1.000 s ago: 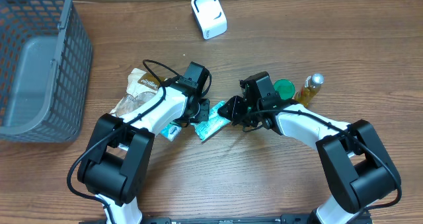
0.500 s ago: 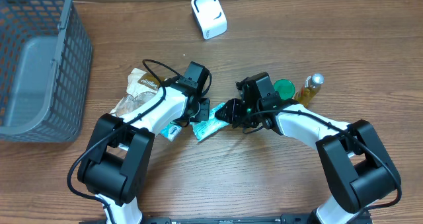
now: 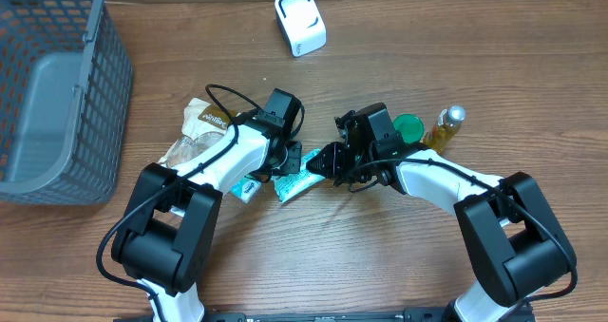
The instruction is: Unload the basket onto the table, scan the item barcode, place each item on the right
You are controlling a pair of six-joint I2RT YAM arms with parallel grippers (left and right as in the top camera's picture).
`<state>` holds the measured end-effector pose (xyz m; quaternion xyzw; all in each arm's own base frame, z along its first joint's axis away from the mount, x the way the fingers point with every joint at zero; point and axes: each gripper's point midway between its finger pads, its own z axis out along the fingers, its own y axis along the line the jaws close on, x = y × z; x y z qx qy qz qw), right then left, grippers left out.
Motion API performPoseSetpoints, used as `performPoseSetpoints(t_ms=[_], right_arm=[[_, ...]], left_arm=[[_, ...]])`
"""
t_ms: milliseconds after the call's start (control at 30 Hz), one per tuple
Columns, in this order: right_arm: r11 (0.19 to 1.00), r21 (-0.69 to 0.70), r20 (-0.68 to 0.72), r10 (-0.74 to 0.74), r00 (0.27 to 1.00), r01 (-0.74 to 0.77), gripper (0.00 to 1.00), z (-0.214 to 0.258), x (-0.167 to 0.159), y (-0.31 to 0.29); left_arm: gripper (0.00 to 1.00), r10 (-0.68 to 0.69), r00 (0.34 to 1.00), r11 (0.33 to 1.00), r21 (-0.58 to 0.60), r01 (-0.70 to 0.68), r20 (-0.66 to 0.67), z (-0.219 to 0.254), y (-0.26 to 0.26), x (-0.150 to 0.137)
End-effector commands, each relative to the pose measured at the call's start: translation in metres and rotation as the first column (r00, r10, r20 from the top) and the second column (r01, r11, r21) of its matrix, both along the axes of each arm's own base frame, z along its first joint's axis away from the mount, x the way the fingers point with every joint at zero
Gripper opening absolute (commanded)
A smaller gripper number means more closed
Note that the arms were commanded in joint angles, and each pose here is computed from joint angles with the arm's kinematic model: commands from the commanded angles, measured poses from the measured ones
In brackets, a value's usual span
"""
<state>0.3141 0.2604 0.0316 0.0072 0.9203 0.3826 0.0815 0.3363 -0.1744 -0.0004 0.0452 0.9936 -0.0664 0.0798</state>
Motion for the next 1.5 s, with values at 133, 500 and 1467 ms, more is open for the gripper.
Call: performPoseSetpoints(t_ms=[133,500,1467], right_arm=[[1.0,0.019,0.006,0.024,1.0,-0.024,0.18,0.001,-0.002,0.003],[1.0,-0.004,0.032,0.029,0.999,-0.029,0.07,-0.001,0.0,0.001],[0.998,-0.06,0.081,0.039,0.996,-0.034,0.04,-0.006,0.005,-0.006]], left_arm=[[0.04,-0.013,1.0,0.999,0.032,0.014,-0.02,-0.01,0.006,-0.008],[0.04,0.0,1.0,1.0,0.015,0.0,0.011,0.006,0.006,0.004],[1.0,0.403,0.884,0.914,-0.061,-0.4,0.239,0.143,0.165,0.078]])
